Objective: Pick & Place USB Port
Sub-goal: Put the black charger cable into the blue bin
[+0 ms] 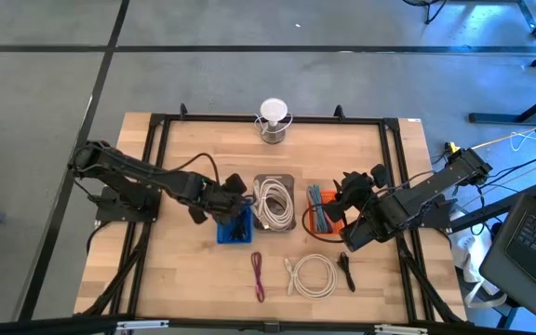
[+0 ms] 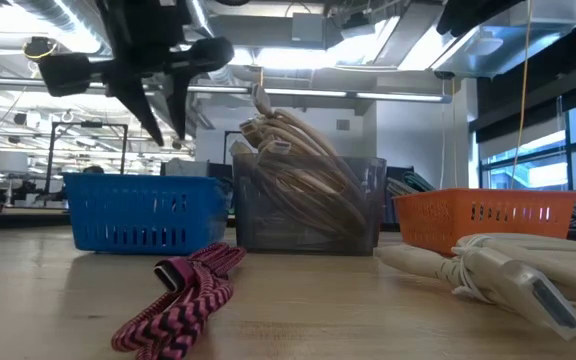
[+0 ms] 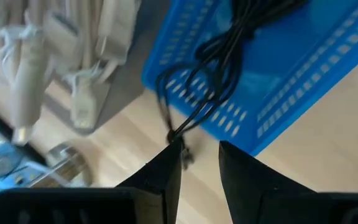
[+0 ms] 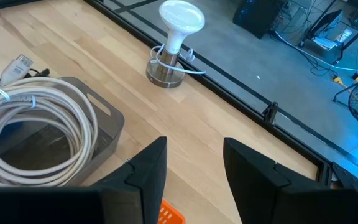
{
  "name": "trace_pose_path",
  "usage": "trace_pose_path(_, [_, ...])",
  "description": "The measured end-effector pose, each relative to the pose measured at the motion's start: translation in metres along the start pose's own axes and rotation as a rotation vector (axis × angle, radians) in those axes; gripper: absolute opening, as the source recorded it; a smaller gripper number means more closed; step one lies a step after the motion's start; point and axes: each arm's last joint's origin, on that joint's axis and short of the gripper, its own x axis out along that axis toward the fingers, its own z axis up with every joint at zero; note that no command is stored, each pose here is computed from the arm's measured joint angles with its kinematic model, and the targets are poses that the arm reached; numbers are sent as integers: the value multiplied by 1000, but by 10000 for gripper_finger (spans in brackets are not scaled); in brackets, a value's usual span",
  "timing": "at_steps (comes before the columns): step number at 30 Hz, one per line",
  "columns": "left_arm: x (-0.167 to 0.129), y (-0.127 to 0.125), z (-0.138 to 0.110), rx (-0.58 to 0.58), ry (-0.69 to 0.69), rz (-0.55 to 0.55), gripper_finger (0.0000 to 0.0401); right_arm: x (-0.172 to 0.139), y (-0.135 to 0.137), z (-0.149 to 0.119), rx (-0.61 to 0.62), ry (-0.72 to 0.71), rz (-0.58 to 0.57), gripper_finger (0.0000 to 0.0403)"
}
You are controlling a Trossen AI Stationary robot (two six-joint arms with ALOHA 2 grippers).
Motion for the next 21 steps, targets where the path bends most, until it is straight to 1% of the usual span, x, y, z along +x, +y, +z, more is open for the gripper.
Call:
trace_pose_path(5, [0,-1,4,-5,-70,-37,98,0,0,0,0,-7,-1,161])
trace_pose_path(10, [8,2,11,28,-86,-21,98,0,0,0,0,-7,-1,161])
trace_pose_path(16, [24,-1,16,67,-43,-64,98,0,0,0,0,-2,0,161])
trace_pose_path(21, [31,-2,19,91,-16,-69,98,0,0,0,-3,-2,0,161])
